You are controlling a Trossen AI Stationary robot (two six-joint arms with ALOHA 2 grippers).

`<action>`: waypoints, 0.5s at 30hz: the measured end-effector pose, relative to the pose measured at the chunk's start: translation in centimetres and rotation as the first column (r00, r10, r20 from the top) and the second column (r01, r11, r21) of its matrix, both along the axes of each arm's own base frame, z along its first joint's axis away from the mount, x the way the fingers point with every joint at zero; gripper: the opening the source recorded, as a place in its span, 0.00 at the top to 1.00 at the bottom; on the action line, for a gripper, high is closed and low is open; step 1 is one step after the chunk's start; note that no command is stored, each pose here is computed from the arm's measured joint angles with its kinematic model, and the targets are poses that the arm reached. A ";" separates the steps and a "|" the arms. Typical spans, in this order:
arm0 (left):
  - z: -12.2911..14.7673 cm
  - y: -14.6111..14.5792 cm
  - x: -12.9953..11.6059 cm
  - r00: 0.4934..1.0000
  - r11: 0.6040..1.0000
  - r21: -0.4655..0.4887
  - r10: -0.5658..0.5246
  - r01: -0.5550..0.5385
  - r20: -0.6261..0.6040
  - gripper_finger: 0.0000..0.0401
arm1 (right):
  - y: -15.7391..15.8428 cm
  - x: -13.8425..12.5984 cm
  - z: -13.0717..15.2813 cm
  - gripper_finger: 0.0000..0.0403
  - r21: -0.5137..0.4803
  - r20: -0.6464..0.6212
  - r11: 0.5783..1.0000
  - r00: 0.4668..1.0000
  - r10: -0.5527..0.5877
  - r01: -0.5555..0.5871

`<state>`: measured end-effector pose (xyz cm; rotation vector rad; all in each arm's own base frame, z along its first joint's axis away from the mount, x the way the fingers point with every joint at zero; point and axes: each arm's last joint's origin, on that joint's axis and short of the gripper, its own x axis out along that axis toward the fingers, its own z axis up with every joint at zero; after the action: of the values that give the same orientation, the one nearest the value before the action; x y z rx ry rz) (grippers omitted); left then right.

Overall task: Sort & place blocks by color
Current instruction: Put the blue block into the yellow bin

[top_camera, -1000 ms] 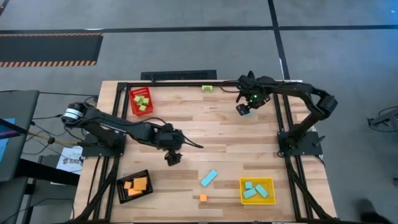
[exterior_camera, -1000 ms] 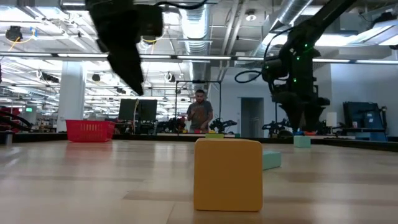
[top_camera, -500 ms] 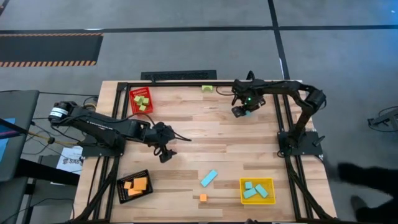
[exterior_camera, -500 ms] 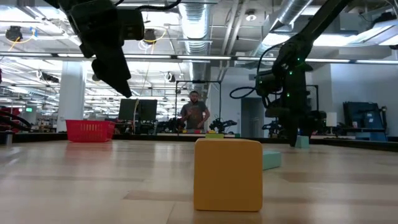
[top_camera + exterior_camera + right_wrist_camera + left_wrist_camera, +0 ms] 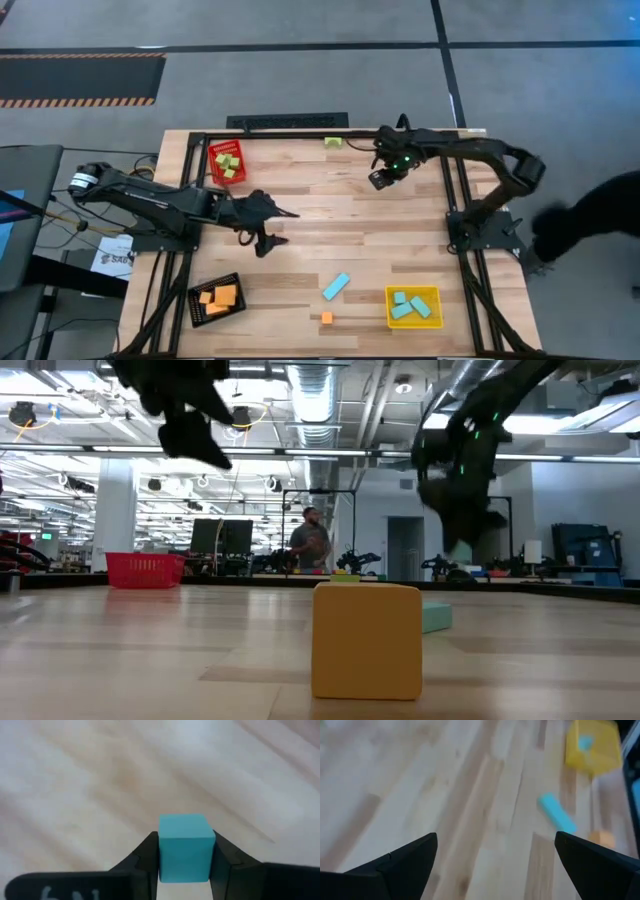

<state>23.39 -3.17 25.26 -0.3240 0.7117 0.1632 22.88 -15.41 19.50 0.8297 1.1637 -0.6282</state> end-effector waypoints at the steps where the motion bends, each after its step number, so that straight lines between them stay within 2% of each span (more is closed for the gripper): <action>1: 0.5 0.1 -0.3 0.999 1.000 0.007 0.014 -0.014 0.029 0.02 | 0.6 0.2 1.0 0.70 -0.013 0.057 1.000 0.998 0.015 -0.015; 5: 2.3 0.6 -0.9 0.982 0.994 0.041 0.095 -0.103 0.162 0.02 | 2.9 1.2 4.7 0.70 -0.081 0.302 0.993 0.947 0.106 -0.085; 9: 3.5 0.8 0.3 0.944 0.992 0.048 0.098 -0.119 0.314 0.02 | 4.9 2.3 7.5 0.70 -0.091 0.537 0.982 0.823 0.186 -0.163; 11: 3.4 0.7 0.9 0.939 0.992 0.081 0.069 -0.101 0.336 0.02 | 6.1 2.3 8.3 0.70 -0.043 0.584 0.976 0.788 0.198 -0.213; 15: 2.7 0.9 1.3 0.953 0.988 0.113 0.067 -0.104 0.294 0.02 | 9.8 1.6 9.0 0.70 0.059 0.561 0.949 0.797 0.225 -0.309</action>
<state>24.67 -2.30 27.93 -0.2496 0.3942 0.2373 24.47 -5.57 28.47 0.8746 0.7762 -0.0453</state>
